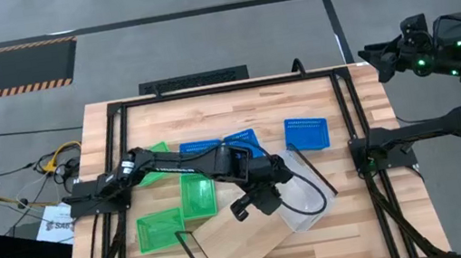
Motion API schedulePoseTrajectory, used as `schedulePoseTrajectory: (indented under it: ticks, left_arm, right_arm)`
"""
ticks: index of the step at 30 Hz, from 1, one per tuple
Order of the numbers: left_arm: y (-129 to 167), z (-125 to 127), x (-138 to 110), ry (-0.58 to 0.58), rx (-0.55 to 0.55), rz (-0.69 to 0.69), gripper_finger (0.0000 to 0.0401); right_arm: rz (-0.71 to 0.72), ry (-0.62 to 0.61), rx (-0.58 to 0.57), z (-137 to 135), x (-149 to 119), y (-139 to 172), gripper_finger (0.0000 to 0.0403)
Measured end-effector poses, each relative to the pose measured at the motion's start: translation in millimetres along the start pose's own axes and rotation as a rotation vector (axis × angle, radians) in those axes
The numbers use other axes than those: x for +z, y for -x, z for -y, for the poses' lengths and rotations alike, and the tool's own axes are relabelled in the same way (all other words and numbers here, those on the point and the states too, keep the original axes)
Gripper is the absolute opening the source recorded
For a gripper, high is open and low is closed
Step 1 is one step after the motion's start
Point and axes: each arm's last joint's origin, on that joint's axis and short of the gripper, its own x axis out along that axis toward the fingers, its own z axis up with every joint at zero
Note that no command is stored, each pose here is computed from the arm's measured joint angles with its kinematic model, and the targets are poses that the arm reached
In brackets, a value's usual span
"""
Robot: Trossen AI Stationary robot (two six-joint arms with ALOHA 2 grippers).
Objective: Stack baskets on shelf by color
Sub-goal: Stack the transparent bin on top of the other transparent bins on the shelf
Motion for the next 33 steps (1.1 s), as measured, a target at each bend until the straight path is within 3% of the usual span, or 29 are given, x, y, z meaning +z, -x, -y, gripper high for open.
schedulePoseTrajectory:
  ticks: [15,33]
  left_arm:
    - [0.0,-6.9,-7.7,0.025,0.027,-0.023,0.0002]
    - [0.0,-5.1,-6.4,0.042,-0.026,0.030,0.0002]
  right_arm:
    - [0.002,0.001,-0.004,0.0,0.0,-0.2,0.0184]
    - [0.003,0.008,-0.007,0.1,0.1,-0.2,0.0181]
